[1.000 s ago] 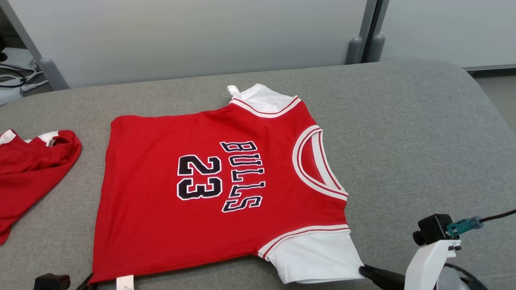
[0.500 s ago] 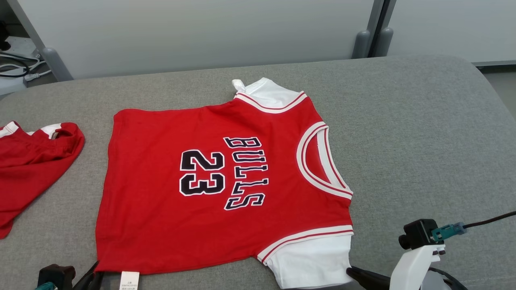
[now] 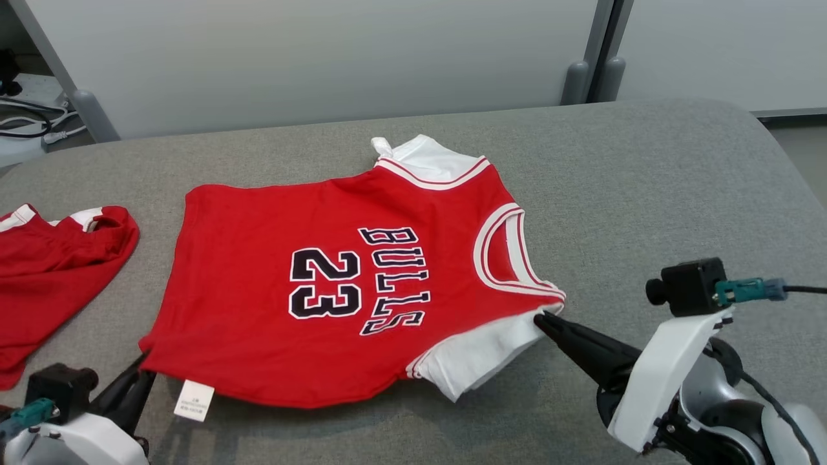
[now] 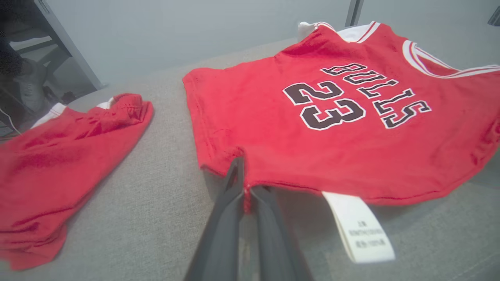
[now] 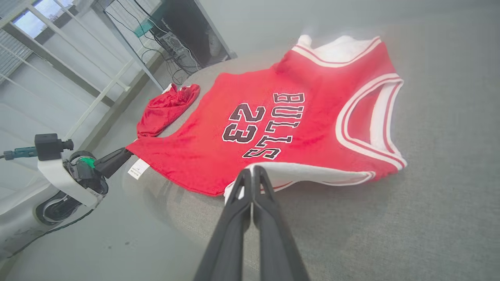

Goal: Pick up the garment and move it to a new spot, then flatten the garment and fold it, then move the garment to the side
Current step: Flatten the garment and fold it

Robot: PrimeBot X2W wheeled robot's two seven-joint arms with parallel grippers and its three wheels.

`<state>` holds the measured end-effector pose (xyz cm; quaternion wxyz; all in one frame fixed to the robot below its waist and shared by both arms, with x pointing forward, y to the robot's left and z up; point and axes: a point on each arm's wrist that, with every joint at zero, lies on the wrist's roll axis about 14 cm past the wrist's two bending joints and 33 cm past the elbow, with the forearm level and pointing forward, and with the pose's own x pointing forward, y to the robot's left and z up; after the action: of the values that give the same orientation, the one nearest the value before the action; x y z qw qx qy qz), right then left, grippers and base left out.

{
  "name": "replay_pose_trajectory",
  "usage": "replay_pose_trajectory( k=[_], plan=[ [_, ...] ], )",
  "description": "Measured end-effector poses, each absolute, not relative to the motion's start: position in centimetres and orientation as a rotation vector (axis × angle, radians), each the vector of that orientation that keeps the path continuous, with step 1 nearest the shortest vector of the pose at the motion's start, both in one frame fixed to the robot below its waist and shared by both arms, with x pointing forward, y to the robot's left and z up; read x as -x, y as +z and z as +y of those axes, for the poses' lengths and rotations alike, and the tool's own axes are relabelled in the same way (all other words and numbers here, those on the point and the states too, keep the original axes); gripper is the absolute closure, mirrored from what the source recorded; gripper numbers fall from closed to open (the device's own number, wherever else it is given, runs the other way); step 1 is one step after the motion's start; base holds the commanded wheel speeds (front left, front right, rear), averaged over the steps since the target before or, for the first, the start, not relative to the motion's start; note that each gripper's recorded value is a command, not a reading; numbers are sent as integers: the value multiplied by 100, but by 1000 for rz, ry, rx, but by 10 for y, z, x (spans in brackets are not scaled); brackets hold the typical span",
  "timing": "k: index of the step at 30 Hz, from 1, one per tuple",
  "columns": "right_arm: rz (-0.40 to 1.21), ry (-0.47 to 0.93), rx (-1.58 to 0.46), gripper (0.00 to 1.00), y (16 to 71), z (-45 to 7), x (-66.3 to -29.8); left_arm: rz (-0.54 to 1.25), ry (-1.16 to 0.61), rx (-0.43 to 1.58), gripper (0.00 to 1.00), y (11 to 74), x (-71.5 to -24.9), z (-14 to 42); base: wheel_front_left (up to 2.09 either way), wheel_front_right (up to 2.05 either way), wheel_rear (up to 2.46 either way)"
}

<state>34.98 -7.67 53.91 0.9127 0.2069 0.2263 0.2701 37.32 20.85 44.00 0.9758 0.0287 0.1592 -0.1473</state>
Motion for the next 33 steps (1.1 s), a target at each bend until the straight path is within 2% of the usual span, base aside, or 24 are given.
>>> replay_pose_trajectory(
  k=[5,15,22,26,33],
  plan=[
    [368,600,-411,100,573,-74,-355,254,-326,-62,100,477,-380,205,0,0,0],
    [190,670,-349,100,642,-73,-359,239,-430,-32,100,538,-377,197,0,0,0],
    [115,657,-315,100,672,-82,-366,181,-452,-34,100,575,-390,199,0,0,0],
    [189,635,-286,100,656,-81,-378,296,-534,11,100,557,-386,186,0,0,0],
    [446,577,-248,100,578,-72,-417,578,-579,-9,100,499,-400,187,0,0,0]
  ],
)
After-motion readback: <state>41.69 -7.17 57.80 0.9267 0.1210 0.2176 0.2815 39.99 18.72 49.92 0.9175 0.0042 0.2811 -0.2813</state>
